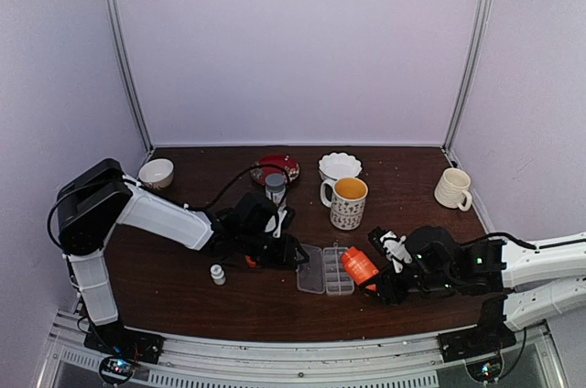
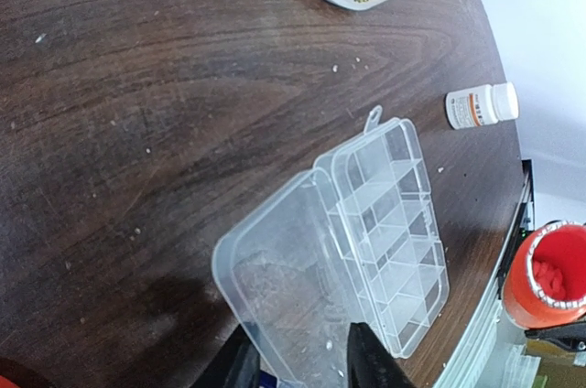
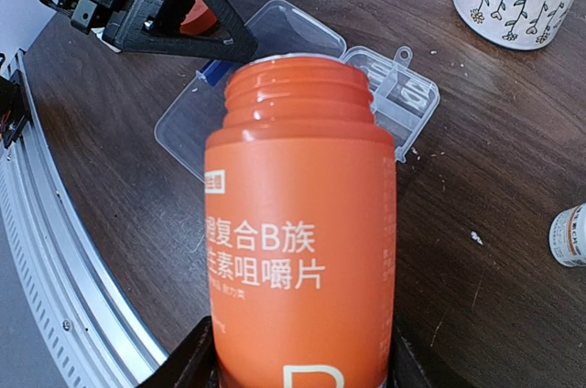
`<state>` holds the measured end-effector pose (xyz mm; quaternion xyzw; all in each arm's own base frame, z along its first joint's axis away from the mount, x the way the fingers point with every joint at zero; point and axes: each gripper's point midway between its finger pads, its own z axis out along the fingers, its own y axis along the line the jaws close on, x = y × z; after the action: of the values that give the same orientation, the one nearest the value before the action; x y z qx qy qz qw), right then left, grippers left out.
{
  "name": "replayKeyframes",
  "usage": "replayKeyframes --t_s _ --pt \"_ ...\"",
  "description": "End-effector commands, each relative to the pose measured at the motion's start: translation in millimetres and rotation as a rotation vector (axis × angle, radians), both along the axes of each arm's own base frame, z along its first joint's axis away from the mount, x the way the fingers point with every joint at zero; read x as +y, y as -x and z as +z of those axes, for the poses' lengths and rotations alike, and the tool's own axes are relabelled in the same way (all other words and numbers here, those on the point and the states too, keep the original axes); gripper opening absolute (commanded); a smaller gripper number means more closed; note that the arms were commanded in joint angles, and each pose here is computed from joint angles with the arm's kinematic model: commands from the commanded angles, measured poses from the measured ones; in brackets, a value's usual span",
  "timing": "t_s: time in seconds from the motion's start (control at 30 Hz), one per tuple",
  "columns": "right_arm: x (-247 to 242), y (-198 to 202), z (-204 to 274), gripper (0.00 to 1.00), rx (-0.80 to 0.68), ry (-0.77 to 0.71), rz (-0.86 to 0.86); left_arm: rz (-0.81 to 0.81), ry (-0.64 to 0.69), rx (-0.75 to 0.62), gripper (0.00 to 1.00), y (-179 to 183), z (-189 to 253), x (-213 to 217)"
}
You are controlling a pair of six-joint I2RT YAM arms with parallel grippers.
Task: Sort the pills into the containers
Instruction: Pour the pill into the compartment of the pill container.
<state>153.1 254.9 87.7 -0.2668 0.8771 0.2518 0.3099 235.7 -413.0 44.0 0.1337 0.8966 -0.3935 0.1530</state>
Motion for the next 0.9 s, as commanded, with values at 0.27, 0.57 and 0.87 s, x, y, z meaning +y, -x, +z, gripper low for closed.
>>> replayKeyframes --t_s 0.27,0.57,0.87 --pt "5.5 -2.2 3.8 0.0 0.0 -0.021 0.006 -0.032 -0.009 -0.032 0.12 -4.4 9.5 -9.0" --pt "9.4 4.2 -8.1 0.0 0.062 0.012 0.03 -0.079 -0.102 -0.033 0.14 6.4 9.9 8.6" --pt "15.0 10.3 -14.3 0.0 0.113 0.039 0.065 -0.099 -0.153 0.003 0.2 15.5 6.0 18.4"
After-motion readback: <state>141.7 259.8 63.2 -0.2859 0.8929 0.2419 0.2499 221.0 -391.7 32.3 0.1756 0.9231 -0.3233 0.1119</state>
